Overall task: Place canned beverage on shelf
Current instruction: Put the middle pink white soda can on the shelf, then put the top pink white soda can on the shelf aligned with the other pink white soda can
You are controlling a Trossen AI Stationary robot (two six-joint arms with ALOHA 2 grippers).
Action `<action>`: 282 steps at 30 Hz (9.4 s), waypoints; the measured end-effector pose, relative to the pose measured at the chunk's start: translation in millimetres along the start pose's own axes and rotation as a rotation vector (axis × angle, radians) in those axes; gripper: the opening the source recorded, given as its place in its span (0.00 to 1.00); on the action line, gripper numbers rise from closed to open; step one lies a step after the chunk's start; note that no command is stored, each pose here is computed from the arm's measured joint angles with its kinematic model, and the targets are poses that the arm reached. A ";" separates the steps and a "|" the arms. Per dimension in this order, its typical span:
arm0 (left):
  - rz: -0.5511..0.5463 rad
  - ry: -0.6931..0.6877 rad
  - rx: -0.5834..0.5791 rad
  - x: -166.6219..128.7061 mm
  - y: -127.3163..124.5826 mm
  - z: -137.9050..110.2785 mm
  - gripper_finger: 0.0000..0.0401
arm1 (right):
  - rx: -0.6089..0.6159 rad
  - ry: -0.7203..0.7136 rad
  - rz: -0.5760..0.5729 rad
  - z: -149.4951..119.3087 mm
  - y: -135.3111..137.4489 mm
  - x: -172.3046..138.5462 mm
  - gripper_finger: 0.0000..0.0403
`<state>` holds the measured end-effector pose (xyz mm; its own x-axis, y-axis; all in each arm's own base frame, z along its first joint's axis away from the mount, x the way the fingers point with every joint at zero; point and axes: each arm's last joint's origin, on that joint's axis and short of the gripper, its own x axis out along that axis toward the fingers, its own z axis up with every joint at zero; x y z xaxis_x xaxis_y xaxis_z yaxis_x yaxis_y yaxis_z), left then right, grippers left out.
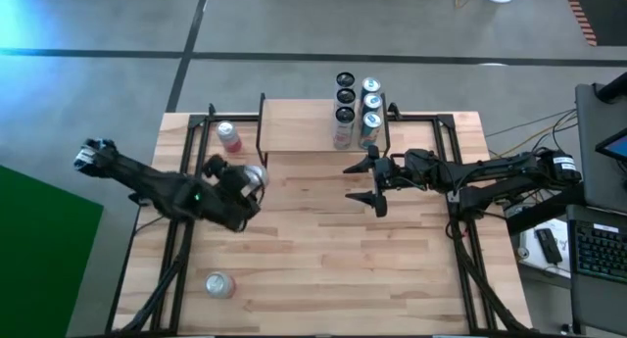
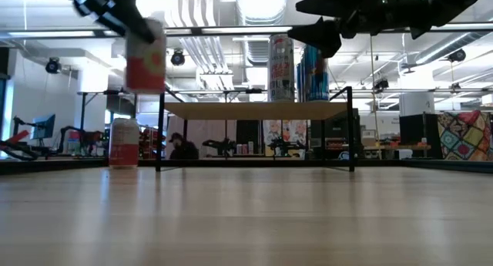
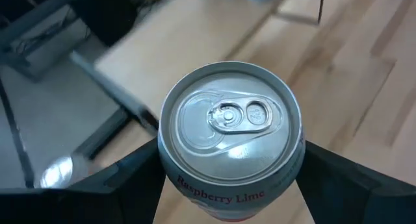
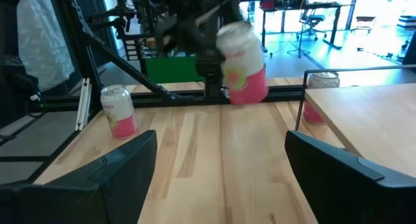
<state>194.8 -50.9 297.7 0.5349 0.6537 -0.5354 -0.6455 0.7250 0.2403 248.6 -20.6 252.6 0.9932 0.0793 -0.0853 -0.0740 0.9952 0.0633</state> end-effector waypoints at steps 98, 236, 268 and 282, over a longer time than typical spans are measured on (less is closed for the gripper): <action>-0.452 0.291 0.201 225.8 189.3 162.6 0.97 | 0.014 0.243 -0.139 -23.8 -14.9 -8.1 0.81; -0.400 0.249 -0.050 44.8 -23.8 -84.1 0.73 | -0.030 0.044 0.010 -33.5 -28.0 34.8 0.81; -0.540 0.012 0.183 9.4 -102.9 -75.6 0.73 | -0.018 0.053 0.410 -24.5 12.5 34.3 0.81; -0.596 -0.072 0.299 -6.4 -122.2 -47.4 0.73 | -0.007 0.210 0.458 -33.0 25.6 82.9 0.81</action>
<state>244.4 -154.0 233.4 0.7947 0.1284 -0.5932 -0.0551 0.9886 0.1403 326.1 13.4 214.3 0.8193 0.5169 -0.2482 -0.4993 0.8560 0.1345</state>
